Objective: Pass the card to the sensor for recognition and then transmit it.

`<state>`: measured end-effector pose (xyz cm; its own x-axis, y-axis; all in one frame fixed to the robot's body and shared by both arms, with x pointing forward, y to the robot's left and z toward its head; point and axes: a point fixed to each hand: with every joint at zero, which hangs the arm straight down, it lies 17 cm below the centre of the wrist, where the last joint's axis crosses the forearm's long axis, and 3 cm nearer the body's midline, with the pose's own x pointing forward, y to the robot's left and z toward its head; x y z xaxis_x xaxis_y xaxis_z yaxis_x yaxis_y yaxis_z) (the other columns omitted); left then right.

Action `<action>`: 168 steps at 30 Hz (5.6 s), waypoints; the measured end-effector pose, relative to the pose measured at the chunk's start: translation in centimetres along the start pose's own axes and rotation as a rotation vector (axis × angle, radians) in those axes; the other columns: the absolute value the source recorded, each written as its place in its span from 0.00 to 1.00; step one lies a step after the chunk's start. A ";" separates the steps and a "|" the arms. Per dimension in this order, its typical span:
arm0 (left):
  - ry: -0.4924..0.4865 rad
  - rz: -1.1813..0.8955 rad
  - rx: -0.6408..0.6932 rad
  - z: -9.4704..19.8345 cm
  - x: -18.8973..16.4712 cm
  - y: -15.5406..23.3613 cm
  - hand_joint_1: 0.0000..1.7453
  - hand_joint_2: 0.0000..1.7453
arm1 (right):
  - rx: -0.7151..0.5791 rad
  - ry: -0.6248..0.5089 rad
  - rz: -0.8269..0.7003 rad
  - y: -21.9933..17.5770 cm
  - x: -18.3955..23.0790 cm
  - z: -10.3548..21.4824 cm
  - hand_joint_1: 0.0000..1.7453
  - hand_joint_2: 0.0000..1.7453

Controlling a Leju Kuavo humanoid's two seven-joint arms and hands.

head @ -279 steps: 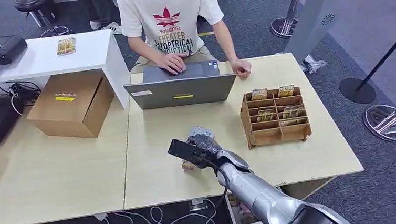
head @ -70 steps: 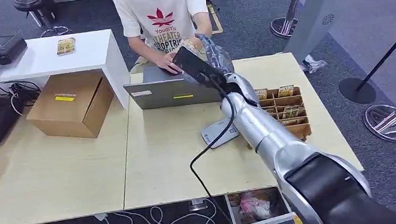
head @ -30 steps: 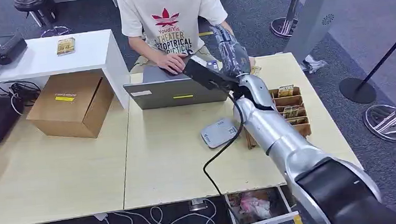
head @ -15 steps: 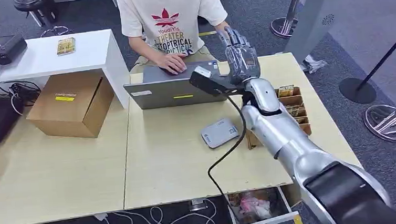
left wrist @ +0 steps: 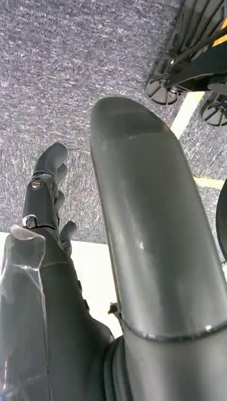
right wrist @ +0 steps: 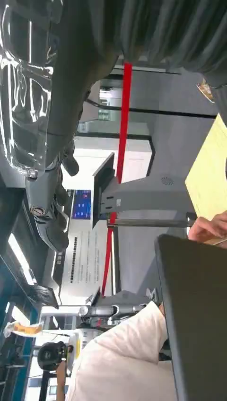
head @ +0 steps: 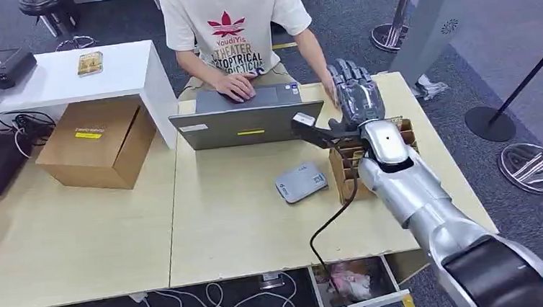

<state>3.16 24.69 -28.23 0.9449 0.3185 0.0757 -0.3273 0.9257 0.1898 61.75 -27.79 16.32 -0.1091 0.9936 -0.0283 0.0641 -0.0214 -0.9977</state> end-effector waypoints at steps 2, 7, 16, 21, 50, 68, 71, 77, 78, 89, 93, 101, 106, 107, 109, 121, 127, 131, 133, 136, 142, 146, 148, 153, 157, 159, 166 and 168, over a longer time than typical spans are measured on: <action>0.002 0.002 0.007 0.0 0.0 0.0 0.00 0.00 | 0.014 0.002 0.008 0.1 -0.2 0.0 0.00 1.00; 0.003 0.003 0.009 0.1 -0.1 -0.1 0.00 0.00 | 0.040 0.001 0.018 0.3 -0.5 -0.1 0.00 1.00; 0.000 -0.001 -0.009 0.1 0.0 -0.3 0.00 0.00 | 0.094 0.005 0.025 1.2 -1.3 0.2 0.00 1.00; -0.004 -0.002 -0.007 0.0 0.1 -0.2 0.00 0.00 | 0.146 0.004 0.015 2.1 -1.6 0.5 0.00 1.00; 0.011 0.018 0.015 0.0 -0.1 0.1 0.00 0.00 | 0.301 -0.004 -0.023 3.3 -0.2 -0.1 0.00 1.00; -0.015 0.006 -0.002 -0.1 0.5 0.1 0.00 0.00 | 0.394 0.032 -0.036 6.0 -2.0 1.3 0.00 1.00; -0.015 0.006 -0.001 -0.1 0.5 0.1 0.00 0.00 | 0.412 0.039 -0.034 6.4 -2.3 1.6 0.00 1.00; -0.015 0.009 0.004 -0.1 0.6 0.2 0.00 0.00 | 0.438 0.057 -0.028 7.1 -2.8 2.0 0.00 1.00; -0.014 0.009 0.005 -0.1 0.6 0.2 0.00 0.00 | 0.440 0.060 -0.026 7.1 -2.9 2.0 0.00 1.00; -0.024 0.007 -0.001 0.0 1.1 0.0 0.00 0.00 | 0.450 0.110 -0.011 7.0 -4.4 2.0 0.00 1.00; -0.032 0.001 -0.009 0.0 1.2 -0.1 0.00 0.00 | 0.456 0.130 -0.004 7.2 -5.6 2.3 0.00 1.00; -0.035 -0.003 -0.012 0.0 1.3 -0.1 0.00 0.00 | 0.464 0.152 -0.001 7.4 -7.3 2.7 0.00 1.00; -0.035 -0.002 -0.010 0.0 1.3 -0.1 0.00 0.00 | 0.467 0.153 0.002 7.5 -7.4 2.8 0.00 1.00; -0.035 -0.002 -0.010 0.0 1.3 -0.1 0.00 0.00 | 0.467 0.152 0.002 7.5 -7.5 2.8 0.00 1.00; -0.034 -0.001 -0.010 0.0 1.3 -0.1 0.00 0.00 | 0.467 0.153 0.003 7.5 -7.5 2.8 0.00 1.00; -0.036 -0.002 -0.011 0.0 1.4 -0.2 0.00 0.00 | 0.456 0.158 -0.009 6.8 -7.7 2.5 0.00 1.00; -0.036 -0.001 -0.013 0.0 1.5 -0.2 0.00 0.00 | 0.448 0.163 -0.015 6.3 -7.8 2.1 0.00 1.00; -0.026 0.002 -0.009 0.0 1.4 -0.2 0.00 0.00 | 0.454 0.160 -0.017 6.2 -7.5 2.0 0.00 1.00; -0.016 0.006 -0.002 0.0 1.2 -0.1 0.00 0.00 | 0.463 0.158 -0.017 6.3 -7.1 2.0 0.00 1.00; -0.010 0.009 0.004 0.0 1.1 0.0 0.00 0.00 | 0.477 0.158 -0.019 6.4 -6.6 2.0 0.00 1.00; 0.001 0.012 -0.014 -0.1 1.0 0.0 0.00 0.00 | 0.493 0.154 -0.023 6.3 -5.6 1.8 0.01 1.00; -0.001 0.014 -0.010 -0.1 1.1 0.2 0.00 0.00 | 0.499 0.156 -0.025 6.2 -5.4 1.6 0.10 1.00; -0.007 0.014 -0.005 -0.1 1.2 0.3 0.00 0.00 | 0.503 0.158 -0.026 6.2 -5.4 1.7 0.06 1.00; -0.021 0.014 0.007 -0.1 1.3 0.3 0.00 0.00 | 0.509 0.159 -0.034 6.4 -5.6 1.8 0.06 1.00; -0.025 0.012 0.005 -0.1 1.4 0.2 0.00 0.00 | 0.513 0.161 -0.037 6.5 -5.6 1.9 0.08 1.00; -0.027 0.012 0.005 -0.1 1.4 0.2 0.00 0.00 | 0.515 0.162 -0.038 6.6 -5.7 1.9 0.08 1.00; -0.033 0.012 0.002 -0.1 1.5 0.1 0.00 0.00 | 0.518 0.168 -0.041 6.7 -5.9 2.0 0.15 1.00; -0.033 0.012 0.002 -0.1 1.5 0.1 0.00 0.00 | 0.519 0.171 -0.044 6.8 -5.9 2.1 0.23 1.00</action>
<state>4.57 25.31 -28.15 0.9401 0.3225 0.1105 -0.3385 0.9214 0.1911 60.78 -34.08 9.61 0.0651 0.9977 -0.0190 -0.4391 0.0115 -0.8984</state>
